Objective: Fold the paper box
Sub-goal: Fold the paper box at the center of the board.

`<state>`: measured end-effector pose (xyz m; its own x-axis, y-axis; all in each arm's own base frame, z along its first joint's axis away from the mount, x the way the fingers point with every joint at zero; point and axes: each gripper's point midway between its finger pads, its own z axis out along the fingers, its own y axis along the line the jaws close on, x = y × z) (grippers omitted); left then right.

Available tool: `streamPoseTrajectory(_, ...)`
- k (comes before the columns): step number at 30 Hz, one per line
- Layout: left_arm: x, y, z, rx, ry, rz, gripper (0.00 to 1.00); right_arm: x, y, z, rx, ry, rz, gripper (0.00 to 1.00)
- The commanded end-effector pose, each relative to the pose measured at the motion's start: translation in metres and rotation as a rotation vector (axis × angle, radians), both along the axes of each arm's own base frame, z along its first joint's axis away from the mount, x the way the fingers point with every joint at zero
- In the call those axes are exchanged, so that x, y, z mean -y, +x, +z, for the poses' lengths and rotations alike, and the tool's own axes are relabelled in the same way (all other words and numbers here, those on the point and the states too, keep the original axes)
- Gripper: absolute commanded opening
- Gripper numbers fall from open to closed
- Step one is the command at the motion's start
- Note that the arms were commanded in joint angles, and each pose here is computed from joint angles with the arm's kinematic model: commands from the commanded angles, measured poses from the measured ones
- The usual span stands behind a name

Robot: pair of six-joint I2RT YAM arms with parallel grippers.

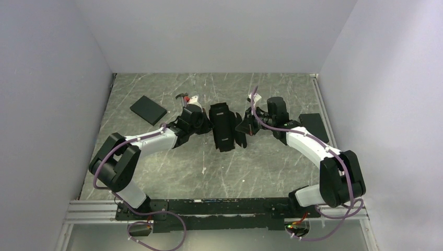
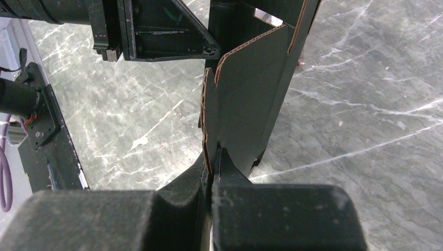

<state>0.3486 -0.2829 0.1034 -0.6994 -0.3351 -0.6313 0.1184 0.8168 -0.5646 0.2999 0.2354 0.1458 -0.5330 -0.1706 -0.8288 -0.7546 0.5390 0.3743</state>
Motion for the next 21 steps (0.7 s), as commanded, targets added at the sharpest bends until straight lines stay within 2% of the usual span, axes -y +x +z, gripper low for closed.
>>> streamPoseTrajectory(1,0.012,0.006,0.035,0.113,-0.038,-0.045,0.00,-0.008,-0.025,0.016,0.052,0.041,0.161,0.00)
streamPoseTrajectory(7,0.015,0.007,0.046,0.166,-0.048,-0.076,0.00,0.000,-0.020,0.018,0.154,-0.041,0.188,0.00)
streamPoseTrajectory(12,0.015,0.005,0.047,0.172,-0.045,-0.095,0.00,0.004,-0.020,0.012,0.162,-0.074,0.196,0.02)
streamPoseTrajectory(18,0.009,0.000,0.049,0.197,-0.001,-0.117,0.00,0.011,-0.017,0.013,0.154,-0.090,0.197,0.17)
streamPoseTrajectory(21,0.002,0.003,0.054,0.236,0.029,-0.097,0.00,0.012,-0.022,0.023,0.157,-0.057,0.227,0.32)
